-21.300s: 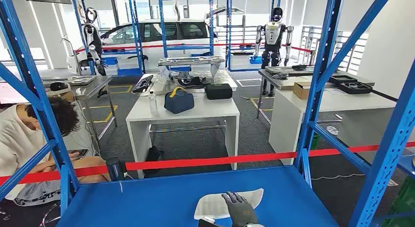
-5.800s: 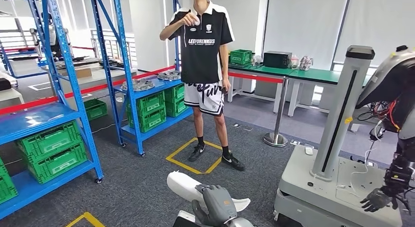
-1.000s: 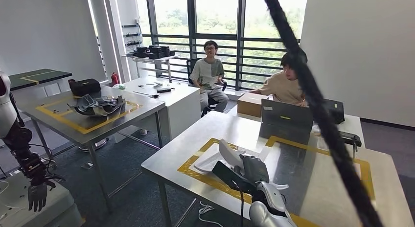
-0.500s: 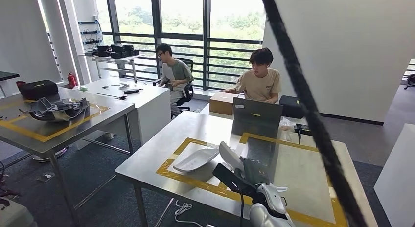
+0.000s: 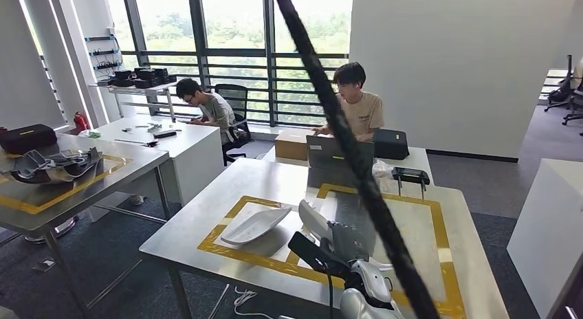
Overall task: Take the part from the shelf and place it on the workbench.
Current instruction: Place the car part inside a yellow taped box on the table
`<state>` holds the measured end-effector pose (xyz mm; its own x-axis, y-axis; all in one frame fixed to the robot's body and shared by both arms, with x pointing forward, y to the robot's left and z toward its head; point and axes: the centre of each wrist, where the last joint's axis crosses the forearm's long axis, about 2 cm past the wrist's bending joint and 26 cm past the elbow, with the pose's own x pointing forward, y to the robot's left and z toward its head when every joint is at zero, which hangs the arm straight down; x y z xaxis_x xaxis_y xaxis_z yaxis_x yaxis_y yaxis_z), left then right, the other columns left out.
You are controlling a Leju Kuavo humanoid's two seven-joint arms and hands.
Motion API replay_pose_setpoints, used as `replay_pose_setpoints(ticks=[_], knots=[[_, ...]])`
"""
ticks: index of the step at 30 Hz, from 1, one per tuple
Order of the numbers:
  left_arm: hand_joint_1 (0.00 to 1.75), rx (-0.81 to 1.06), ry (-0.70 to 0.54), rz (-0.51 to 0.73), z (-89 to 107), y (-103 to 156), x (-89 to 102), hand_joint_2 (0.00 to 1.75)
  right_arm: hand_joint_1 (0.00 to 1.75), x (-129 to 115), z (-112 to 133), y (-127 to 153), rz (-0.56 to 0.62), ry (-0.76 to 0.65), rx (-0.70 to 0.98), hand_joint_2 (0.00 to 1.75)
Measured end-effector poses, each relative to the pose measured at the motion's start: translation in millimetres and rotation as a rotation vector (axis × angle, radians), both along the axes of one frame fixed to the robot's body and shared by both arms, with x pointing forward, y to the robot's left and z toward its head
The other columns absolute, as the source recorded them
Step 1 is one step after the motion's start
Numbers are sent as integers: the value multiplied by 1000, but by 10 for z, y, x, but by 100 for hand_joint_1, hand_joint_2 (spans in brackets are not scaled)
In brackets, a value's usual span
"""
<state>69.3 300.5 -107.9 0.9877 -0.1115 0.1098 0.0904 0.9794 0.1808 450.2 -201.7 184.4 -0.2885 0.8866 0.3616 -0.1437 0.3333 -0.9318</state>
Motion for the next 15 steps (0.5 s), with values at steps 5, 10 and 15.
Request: replay_pose_setpoints(ticks=[5,10,15], knots=[[0,1,-3,4,-2,10,-13,175,175,-5,-19,-23,1,10,-7,175],[0,5,1,7,-6,50,-45,175,175,-33,-79,-31,1,27,-8,175],[0,1,-4,8,-4,47,-30,175,175,-30,-70,-25,2,24,-7,175]])
